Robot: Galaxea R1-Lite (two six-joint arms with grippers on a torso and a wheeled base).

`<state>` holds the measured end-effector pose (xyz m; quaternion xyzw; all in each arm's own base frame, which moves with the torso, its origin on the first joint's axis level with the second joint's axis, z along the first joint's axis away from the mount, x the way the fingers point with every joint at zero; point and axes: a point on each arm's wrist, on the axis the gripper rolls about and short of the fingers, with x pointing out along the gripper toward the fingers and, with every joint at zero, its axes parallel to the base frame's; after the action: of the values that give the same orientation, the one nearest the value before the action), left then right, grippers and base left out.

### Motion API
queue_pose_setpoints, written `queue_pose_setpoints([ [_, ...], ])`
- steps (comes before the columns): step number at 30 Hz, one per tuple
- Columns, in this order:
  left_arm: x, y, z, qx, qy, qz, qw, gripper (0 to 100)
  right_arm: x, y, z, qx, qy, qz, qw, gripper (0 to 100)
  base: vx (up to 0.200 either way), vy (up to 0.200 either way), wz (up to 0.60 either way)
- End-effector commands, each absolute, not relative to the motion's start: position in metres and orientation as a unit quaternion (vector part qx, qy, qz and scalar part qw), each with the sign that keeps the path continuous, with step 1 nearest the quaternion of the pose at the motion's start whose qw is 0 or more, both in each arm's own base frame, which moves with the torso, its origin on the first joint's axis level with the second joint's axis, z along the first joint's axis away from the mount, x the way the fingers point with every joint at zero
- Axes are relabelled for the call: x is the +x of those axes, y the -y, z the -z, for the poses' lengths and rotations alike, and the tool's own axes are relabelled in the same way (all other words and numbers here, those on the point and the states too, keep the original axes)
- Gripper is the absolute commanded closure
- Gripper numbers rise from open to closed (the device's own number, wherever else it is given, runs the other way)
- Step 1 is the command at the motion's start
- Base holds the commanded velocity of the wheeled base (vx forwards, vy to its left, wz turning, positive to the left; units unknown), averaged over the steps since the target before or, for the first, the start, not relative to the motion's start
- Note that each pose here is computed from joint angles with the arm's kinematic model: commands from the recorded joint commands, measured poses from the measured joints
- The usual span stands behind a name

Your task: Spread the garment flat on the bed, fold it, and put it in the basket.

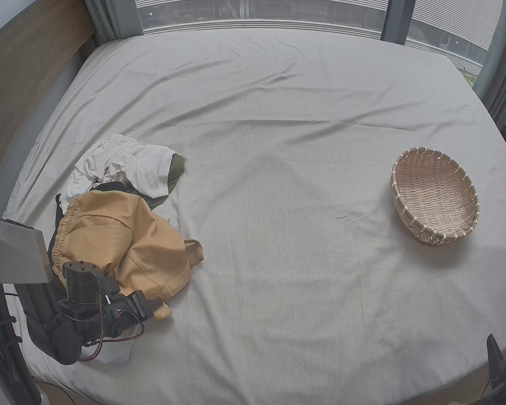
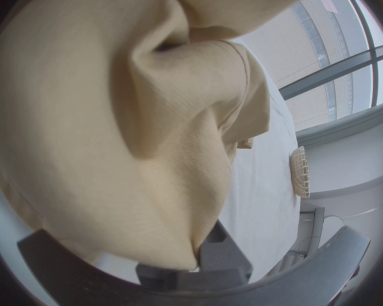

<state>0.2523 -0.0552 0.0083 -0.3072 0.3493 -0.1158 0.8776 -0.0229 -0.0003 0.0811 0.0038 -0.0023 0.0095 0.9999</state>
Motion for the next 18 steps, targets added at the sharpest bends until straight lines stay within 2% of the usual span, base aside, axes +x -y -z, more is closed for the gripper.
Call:
queue_pose_setpoints([
  [1, 0.251, 0.063, -0.013, -0.306, -0.341, 0.134, 0.879, 100, -0.023, 0.0, -0.076, 0.004, 0.001, -0.01, 1.0, 0, 0.0, 0.0, 0.0],
  [6, 0.25, 0.086, -0.022, -0.306, -0.31, 0.185, 0.881, 100, -0.023, 0.0, -0.076, 0.004, 0.001, -0.009, 1.0, 0, 0.0, 0.0, 0.0],
  [11, 0.24, 0.125, -0.029, -0.289, -0.283, 0.268, 0.874, 100, -0.023, 0.0, -0.076, 0.004, 0.001, -0.01, 1.0, 0, 0.0, 0.0, 0.0],
  [18, 0.246, 0.164, -0.024, -0.277, -0.272, 0.31, 0.868, 100, -0.023, 0.0, -0.076, 0.005, 0.001, -0.009, 1.0, 0, 0.0, 0.0, 0.0],
])
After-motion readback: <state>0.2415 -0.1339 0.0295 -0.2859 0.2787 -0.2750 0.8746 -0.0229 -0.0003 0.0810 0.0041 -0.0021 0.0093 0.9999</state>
